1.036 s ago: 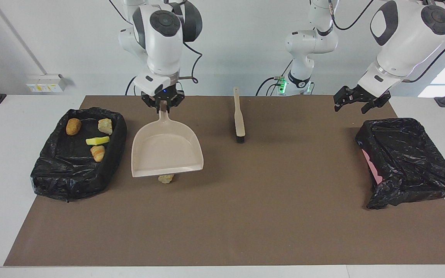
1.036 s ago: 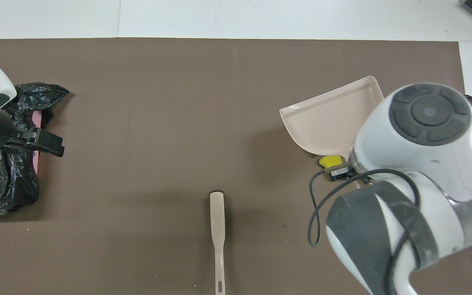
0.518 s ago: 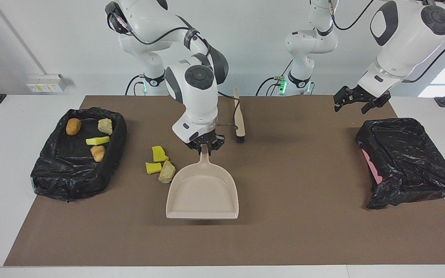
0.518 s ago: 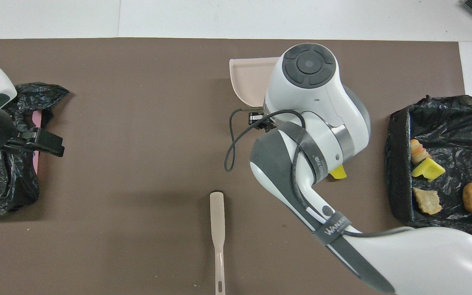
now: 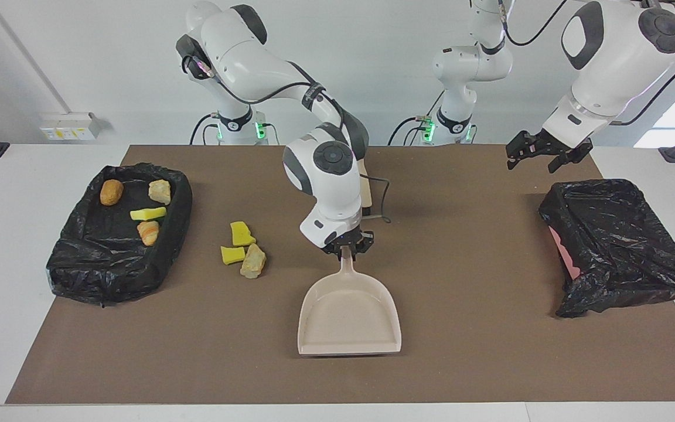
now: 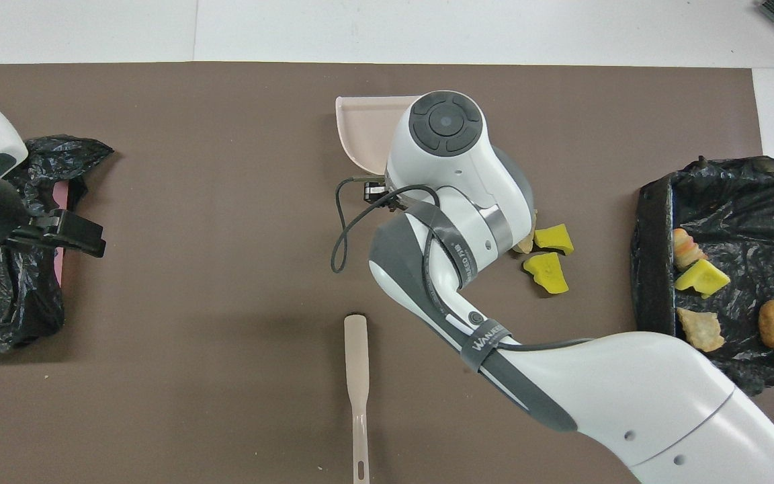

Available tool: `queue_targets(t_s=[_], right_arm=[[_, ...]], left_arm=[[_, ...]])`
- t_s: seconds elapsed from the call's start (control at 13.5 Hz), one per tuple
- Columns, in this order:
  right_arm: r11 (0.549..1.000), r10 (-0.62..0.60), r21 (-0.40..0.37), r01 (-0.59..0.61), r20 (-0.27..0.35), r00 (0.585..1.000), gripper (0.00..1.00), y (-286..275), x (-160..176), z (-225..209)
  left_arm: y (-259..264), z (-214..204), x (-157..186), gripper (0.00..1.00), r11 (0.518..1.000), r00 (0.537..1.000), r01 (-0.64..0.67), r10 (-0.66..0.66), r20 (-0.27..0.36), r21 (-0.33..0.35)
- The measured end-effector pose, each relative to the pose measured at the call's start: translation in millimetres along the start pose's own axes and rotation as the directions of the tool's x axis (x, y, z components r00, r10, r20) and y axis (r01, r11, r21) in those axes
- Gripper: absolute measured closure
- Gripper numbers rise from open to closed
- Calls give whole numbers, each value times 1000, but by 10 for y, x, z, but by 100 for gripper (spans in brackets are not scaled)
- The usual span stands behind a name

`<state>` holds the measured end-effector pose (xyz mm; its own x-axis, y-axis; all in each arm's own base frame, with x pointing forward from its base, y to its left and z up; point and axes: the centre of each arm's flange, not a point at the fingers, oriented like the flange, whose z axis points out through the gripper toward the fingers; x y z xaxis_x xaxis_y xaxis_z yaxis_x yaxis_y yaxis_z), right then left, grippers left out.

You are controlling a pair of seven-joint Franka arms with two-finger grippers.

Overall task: Sweep and dump trash in bin
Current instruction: 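Bring the empty dustpan back beside the remaining scraps with the right gripper, then grasp the dustpan with the left gripper while the right gripper grasps the brush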

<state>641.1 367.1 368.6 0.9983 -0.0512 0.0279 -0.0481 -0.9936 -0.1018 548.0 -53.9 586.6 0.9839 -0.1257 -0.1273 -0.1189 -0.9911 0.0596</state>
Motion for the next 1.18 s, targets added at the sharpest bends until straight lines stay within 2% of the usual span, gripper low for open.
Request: queue_targets(t_s=[0.44,0.67,0.89,0.96,1.18], right_arm=[[999,-17,47,18,-9,1000,67,-244,-110,191],[999,-19,48,19,-8,1000,41,-252,-120,210],[998,-30,45,31,-23,999,6,-291,-184,-37],[999,-44,30,44,-15,999,0,-322,-289,-133],[994,-112,-14,113,19,993,0,-452,-856,-311]], left_arm=[[0,0,1,0,1000,1000,0,0,0,0],[0,-1,1,0,1000,1000,0,0,0,0],[0,0,2,0,1000,1000,0,0,0,0],[-1,1,3,0,1000,1000,0,0,0,0],[-1,4,4,0,1000,1000,0,0,1,0]])
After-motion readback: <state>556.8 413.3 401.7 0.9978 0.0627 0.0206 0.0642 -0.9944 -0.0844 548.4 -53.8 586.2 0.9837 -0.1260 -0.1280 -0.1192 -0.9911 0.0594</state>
